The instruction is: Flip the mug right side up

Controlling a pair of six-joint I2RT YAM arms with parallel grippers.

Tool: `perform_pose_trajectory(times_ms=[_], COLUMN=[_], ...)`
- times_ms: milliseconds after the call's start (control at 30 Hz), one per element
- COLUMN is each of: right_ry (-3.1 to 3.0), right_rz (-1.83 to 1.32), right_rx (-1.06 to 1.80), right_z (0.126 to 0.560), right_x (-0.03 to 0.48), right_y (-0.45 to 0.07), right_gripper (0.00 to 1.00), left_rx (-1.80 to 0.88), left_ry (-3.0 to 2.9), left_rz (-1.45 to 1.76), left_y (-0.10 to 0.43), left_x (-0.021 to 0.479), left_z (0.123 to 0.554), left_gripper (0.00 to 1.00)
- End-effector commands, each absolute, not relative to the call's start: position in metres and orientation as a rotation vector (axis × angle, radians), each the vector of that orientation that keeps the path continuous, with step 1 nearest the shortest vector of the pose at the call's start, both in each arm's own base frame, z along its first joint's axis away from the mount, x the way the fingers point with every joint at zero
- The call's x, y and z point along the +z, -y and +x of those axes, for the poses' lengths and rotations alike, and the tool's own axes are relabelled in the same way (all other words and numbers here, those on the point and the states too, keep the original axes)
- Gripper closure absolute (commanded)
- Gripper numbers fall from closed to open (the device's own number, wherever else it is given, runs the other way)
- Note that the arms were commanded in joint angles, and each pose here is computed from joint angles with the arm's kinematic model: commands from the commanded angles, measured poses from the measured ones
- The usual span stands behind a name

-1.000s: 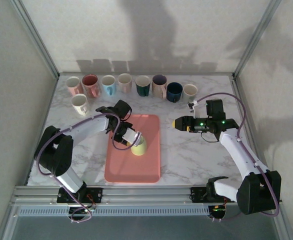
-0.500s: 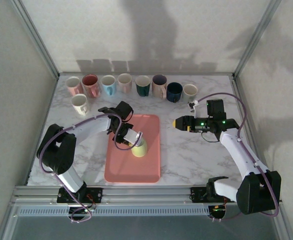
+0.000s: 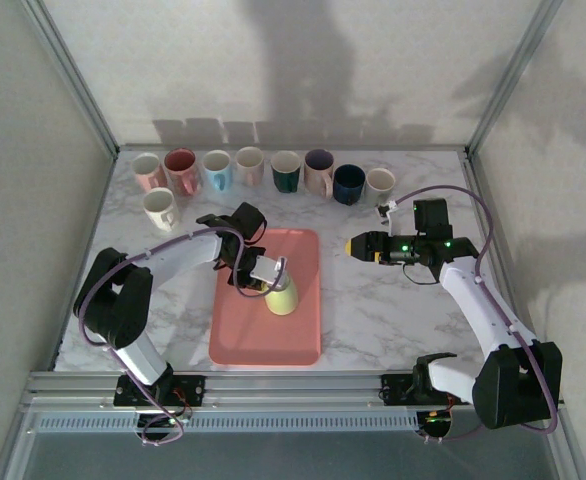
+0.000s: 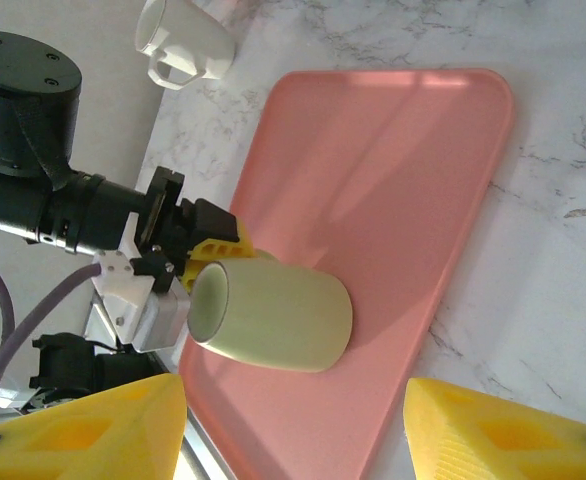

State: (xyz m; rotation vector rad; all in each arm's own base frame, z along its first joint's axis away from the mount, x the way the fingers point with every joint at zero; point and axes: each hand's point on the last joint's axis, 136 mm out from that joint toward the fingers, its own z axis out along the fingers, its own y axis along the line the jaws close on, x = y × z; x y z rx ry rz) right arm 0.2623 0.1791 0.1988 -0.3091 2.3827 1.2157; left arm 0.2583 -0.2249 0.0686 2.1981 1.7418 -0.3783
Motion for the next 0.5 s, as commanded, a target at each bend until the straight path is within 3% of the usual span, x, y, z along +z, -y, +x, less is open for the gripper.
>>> perform_pose_trajectory(times_ms=[0,233,467], right_ry=[-2.350,-2.348,-2.334], right_rz=[-0.315,-0.302,-0.279], right_rx=[1.233,1.247,1.270], right_z=[0.263,0.264,0.267], right_x=[0.212,0.214,0.219], right_y=[-0.179,-0.180,-0.181], right_gripper=[0.40,0.40,0.40], left_rx=[-0.573,-0.891,-1.011], left_ry=[-1.847,-2.012,-1.946], left_rz=[1.949,1.613,1.391], left_y=[0.244,0.259,0.268], left_x=[0.095,0.133,0.185], left_z=[0.252,0.234,0.231], left_gripper=[1.00,1.00,1.00])
